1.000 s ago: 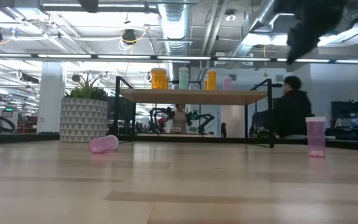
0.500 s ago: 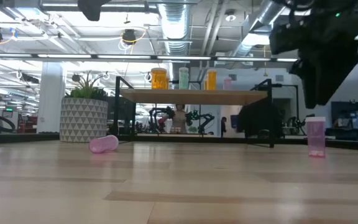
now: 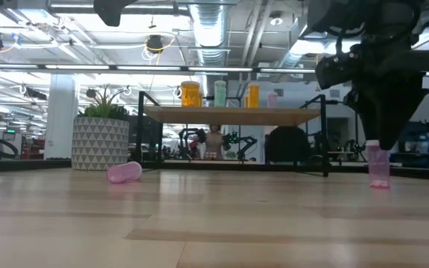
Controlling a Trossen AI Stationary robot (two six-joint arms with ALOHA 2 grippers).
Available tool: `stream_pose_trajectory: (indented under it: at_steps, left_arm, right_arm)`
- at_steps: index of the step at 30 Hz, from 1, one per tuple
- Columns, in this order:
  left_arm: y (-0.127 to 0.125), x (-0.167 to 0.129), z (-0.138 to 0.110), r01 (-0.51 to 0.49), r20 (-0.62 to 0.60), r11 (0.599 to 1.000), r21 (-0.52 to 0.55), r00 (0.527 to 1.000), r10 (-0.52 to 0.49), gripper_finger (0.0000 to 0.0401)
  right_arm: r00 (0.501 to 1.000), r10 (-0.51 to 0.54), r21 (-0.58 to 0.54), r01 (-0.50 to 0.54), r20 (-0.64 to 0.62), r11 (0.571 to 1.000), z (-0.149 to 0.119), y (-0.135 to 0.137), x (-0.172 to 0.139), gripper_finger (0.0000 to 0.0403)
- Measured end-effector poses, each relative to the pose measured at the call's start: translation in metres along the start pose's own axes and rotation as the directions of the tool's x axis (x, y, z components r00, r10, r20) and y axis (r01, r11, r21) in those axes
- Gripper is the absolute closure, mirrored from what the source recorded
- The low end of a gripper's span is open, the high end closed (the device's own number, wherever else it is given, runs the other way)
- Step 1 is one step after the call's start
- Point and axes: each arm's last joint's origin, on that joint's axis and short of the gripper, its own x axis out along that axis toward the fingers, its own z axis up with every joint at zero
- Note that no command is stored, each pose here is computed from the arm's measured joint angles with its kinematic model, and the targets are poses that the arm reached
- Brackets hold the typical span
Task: Pick and place medicine bottles onto shelf by color
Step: Put the pink pill bottle on the shelf aligned with the other pink pill bottle
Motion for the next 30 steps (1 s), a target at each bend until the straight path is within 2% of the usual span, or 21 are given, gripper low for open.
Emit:
stream_pose_trajectory:
  at_steps: [9,12,19,30]
  left_arm:
    - [0.0,0.0,0.0,0.0,-0.002,1.0,-0.002,1.0,0.0,0.0179]
    - [0.0,0.0,0.0,0.0,-0.003,1.0,-0.002,1.0,0.0,0.0179]
    - [0.0,0.0,0.0,0.0,-0.003,1.0,-0.002,1.0,0.0,0.0179]
    - [0.0,0.0,0.0,0.0,-0.004,1.0,-0.002,1.0,0.0,0.0179]
  right_arm:
    - [0.999,0.017,-0.012,-0.016,0.029,1.0,0.0,0.0,-0.005,0.0271]
    - [0.999,0.022,-0.012,-0.021,0.03,1.0,0.0,0.0,-0.005,0.0286]
    - [1.0,0.028,-0.015,-0.028,0.007,0.999,0.0,0.0,-0.009,0.0269]
    - [0.993,0.059,-0.017,-0.057,0.1,0.998,0.032,-0.005,-0.068,0.027]
